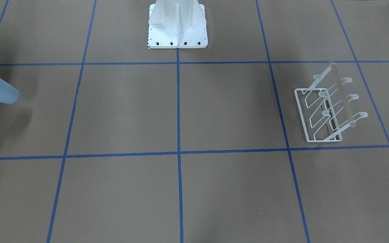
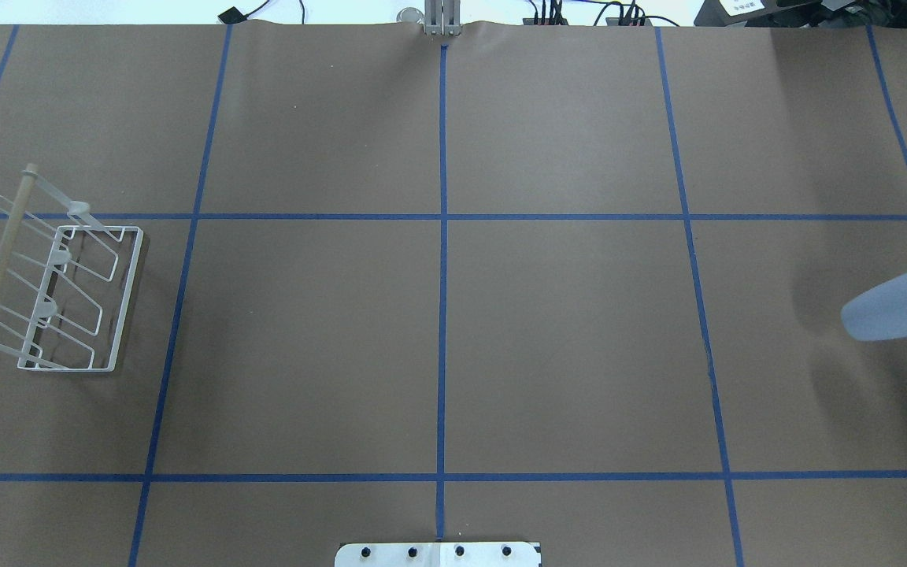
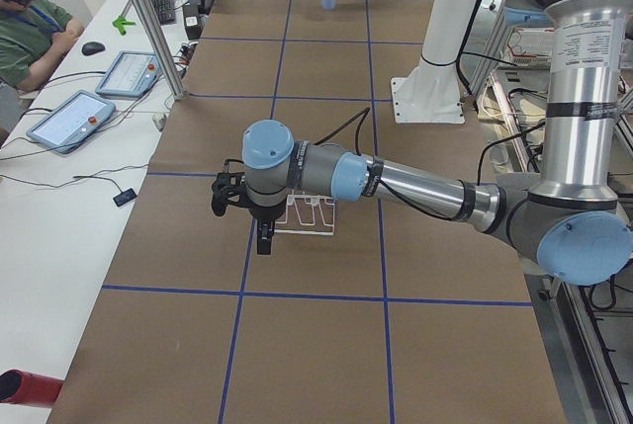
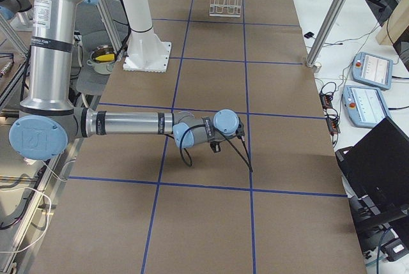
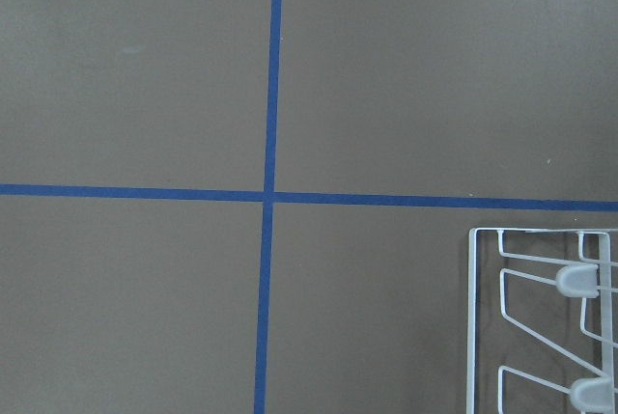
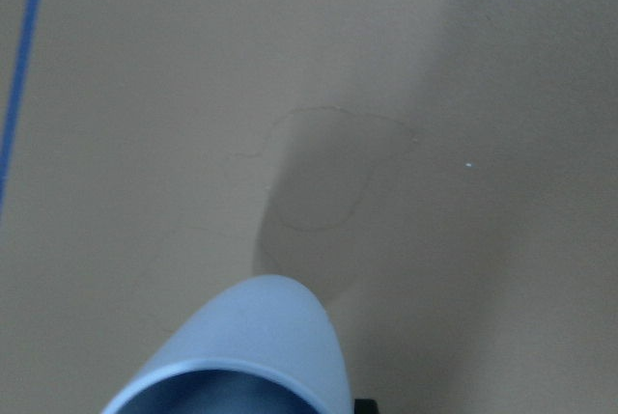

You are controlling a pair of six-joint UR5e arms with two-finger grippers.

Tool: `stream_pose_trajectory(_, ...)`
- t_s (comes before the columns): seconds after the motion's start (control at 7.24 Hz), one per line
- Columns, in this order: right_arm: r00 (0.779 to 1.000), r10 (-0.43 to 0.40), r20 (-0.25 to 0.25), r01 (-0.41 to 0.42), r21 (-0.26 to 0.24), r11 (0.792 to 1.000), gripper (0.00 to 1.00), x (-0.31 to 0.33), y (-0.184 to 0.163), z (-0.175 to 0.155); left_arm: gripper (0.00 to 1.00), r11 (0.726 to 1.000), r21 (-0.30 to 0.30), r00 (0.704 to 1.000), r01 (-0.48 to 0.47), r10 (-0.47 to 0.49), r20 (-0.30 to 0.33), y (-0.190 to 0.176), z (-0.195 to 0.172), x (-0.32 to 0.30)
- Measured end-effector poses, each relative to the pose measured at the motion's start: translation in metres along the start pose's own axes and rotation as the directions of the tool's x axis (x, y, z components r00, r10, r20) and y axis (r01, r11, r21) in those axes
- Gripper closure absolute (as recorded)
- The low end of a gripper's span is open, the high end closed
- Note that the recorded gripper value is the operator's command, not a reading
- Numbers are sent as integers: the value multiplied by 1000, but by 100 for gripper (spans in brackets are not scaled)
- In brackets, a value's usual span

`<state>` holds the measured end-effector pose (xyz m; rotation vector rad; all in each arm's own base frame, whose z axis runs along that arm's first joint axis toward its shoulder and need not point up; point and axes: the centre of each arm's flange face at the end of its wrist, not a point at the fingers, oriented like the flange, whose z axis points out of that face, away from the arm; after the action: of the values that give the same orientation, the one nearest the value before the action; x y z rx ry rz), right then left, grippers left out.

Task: Hang cup on cup holder
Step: 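Lift the blue cup with the right gripper and carry it toward the center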

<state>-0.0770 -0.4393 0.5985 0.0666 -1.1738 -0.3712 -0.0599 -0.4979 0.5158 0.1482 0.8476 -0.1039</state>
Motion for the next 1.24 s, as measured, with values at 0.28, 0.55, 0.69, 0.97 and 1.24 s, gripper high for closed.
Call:
stream_pose_trajectory(0.28,993,-20,113,15,49,999,100,-49,-40,-26,2,999,54,998,7,-4,-64,-30,-15,53)
stream_pose_trajectory(0.55,988,25,151,-40,97,994,100,-123,-101,-62,2,989,142,985,38,-14,-169,-41,-10,116)
stream_pose_trajectory(0.69,987,28,158,-47,122,991,100,-152,-120,-78,2,984,166,973,70,-31,-231,-40,-7,145)
stream_pose_trajectory(0.97,989,-20,150,-9,192,981,100,-196,-138,-103,2,976,168,935,139,-74,-346,-36,-5,201)
stream_pose_trajectory(1.24,988,7,155,-52,288,956,100,-241,-147,-124,2,969,153,902,195,-116,-416,-33,4,256)
